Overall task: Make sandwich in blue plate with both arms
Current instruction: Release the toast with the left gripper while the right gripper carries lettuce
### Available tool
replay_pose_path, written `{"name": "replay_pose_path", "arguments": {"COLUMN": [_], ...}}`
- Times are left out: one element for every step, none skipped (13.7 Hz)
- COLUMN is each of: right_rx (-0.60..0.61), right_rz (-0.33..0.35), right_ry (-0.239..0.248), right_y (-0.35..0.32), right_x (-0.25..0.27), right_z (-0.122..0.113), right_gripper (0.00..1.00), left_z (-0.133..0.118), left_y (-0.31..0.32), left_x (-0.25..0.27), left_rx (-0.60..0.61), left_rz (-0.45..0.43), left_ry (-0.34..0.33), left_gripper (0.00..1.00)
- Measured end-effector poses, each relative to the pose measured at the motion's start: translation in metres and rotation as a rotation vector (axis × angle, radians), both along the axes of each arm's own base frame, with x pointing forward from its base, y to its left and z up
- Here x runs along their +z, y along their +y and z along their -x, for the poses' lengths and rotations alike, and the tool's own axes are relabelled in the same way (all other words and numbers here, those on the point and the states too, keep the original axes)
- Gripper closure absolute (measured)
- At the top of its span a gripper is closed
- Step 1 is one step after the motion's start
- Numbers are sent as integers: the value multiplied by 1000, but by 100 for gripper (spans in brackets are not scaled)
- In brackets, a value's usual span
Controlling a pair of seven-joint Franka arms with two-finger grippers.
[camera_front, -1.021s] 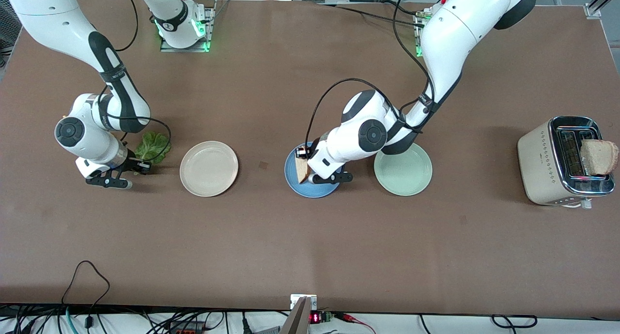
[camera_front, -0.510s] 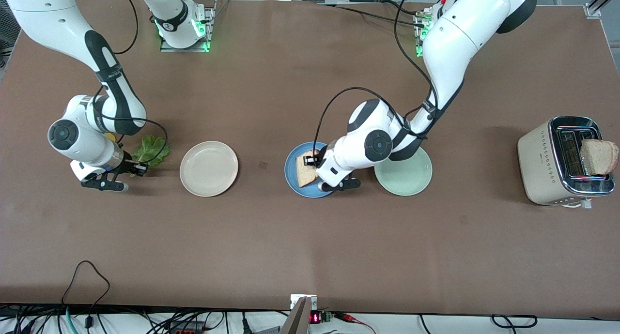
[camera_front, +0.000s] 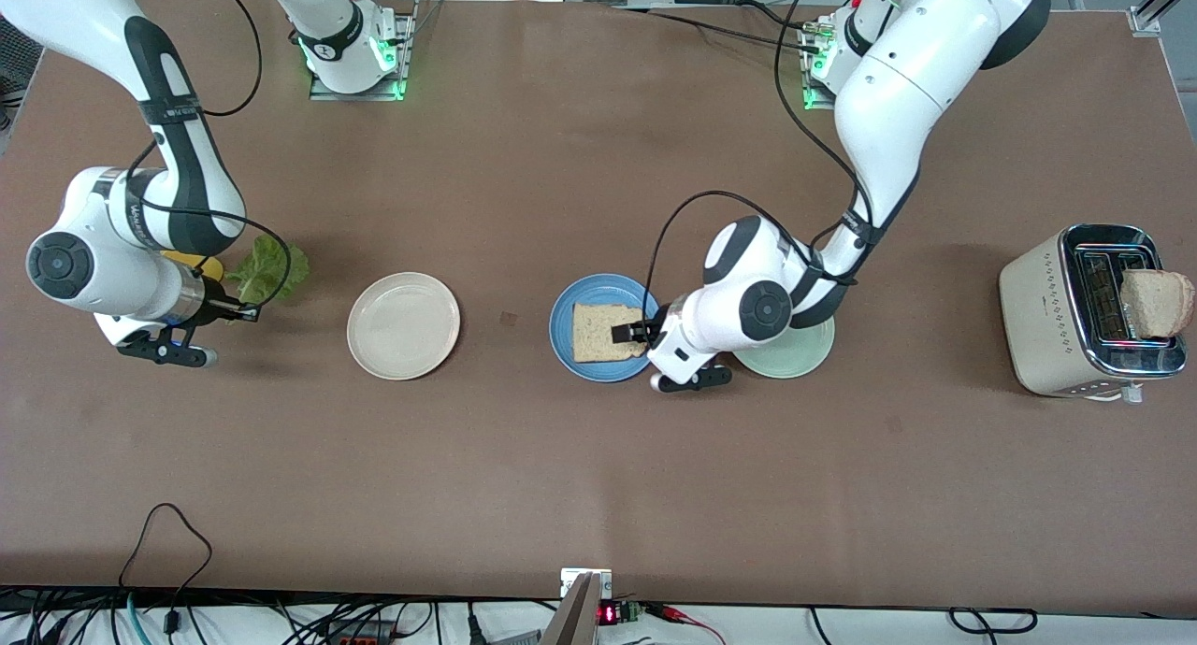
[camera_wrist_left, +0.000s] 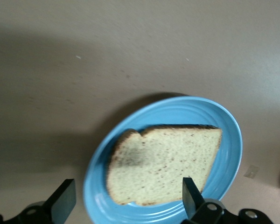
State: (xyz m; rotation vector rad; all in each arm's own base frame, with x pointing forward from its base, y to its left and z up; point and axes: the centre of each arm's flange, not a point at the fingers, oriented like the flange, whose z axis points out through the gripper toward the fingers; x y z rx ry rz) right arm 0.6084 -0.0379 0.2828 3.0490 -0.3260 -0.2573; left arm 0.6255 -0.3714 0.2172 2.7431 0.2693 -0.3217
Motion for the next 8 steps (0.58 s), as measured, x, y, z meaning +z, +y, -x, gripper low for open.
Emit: {"name": "replay_pose_path", "arguments": {"right_rx": [-43,-92,-147,-210,-281,-364,-444,-517], "right_rz": [-3,-9,-19,-31,-44,-61,-85,-110], "right_ry": [9,19,28,34,36,39,49,67], "right_y": [12,28,48,71,98,126,152,175], "right_x": [9,17,24,32,40,47,51,53], "right_z": [-2,-5,-7,-9,-11,-11,-10,-9], "right_gripper": [96,96,96,96,96,96,96,96], "left_z": [-4,-9,-14,-18,-22,-26,-31,-35], "left_y": [6,15,25,38,55,74,93,112], "left_x": [13,33,59,87,114,140,160,175], "left_rx": [-4,-12,-24,-40,-52,-56,-66,-84], "left_rz": [-6,-23,-54,-99,-152,-199,-237,-273], "left_ry": [-2,-14,-34,-65,-99,-133,-166,-197], "left_gripper": [0,0,0,0,0,0,0,0]}}
